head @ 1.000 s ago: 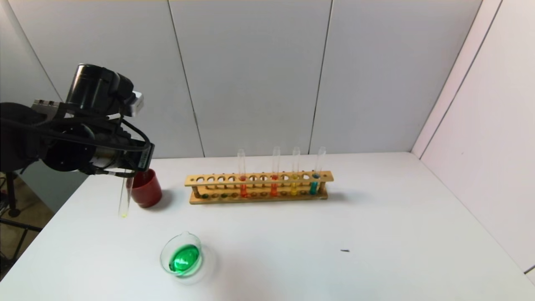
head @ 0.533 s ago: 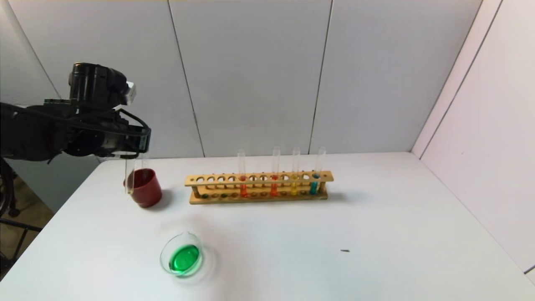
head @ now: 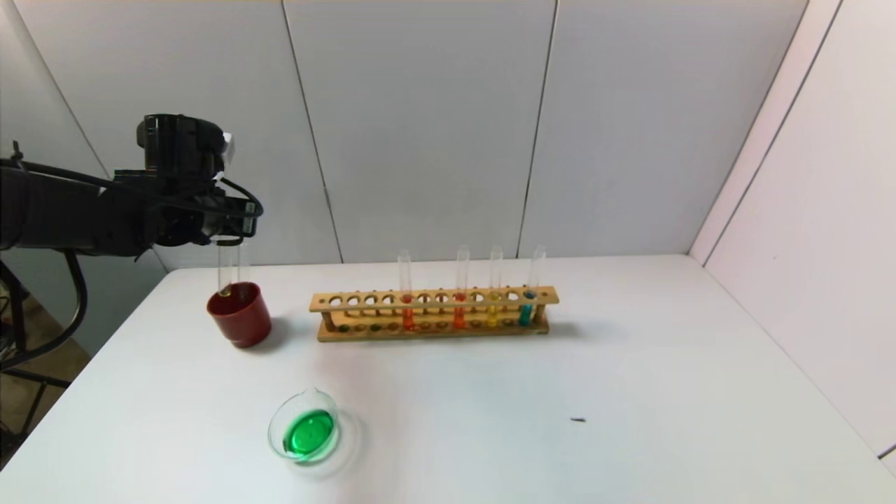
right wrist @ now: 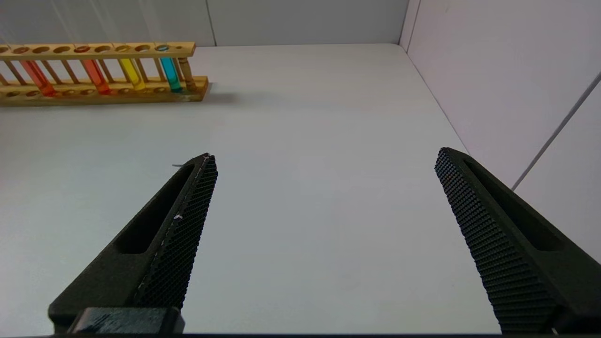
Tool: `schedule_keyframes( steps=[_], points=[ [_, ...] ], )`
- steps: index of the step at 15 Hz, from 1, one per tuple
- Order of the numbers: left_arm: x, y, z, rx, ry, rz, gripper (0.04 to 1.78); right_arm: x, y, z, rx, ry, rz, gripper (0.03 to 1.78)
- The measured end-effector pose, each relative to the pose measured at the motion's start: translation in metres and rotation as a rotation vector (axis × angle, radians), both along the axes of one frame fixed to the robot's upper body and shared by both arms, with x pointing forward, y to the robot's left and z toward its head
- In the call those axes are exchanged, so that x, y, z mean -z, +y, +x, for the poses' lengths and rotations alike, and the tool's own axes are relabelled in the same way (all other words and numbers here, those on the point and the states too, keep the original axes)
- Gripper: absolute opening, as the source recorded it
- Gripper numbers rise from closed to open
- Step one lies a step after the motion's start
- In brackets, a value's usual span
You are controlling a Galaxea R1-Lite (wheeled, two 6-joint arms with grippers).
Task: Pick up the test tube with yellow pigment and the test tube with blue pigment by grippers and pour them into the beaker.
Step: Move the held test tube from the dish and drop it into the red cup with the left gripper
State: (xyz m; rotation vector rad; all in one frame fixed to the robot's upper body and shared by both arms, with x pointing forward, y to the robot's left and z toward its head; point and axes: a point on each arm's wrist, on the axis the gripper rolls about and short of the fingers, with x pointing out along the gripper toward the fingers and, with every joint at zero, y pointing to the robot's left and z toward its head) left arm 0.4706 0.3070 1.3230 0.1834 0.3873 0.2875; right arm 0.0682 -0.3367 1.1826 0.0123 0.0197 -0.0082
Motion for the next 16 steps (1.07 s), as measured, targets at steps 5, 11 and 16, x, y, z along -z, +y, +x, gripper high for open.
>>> schedule_keyframes(
  steps=[5, 11, 16],
  points=[
    [0.016, 0.002, 0.007, -0.010, 0.040, -0.008, 0.30, 0.000, 0.000, 0.000, 0.000, 0.000, 0.000, 1.70],
    [0.035, 0.000, 0.002, -0.004, 0.058, -0.006, 0.30, 0.000, 0.000, 0.000, 0.000, 0.000, 0.000, 1.70],
    [0.052, 0.001, -0.007, -0.002, 0.074, -0.006, 0.33, 0.000, 0.000, 0.000, 0.000, 0.000, 0.000, 1.70]
  ],
)
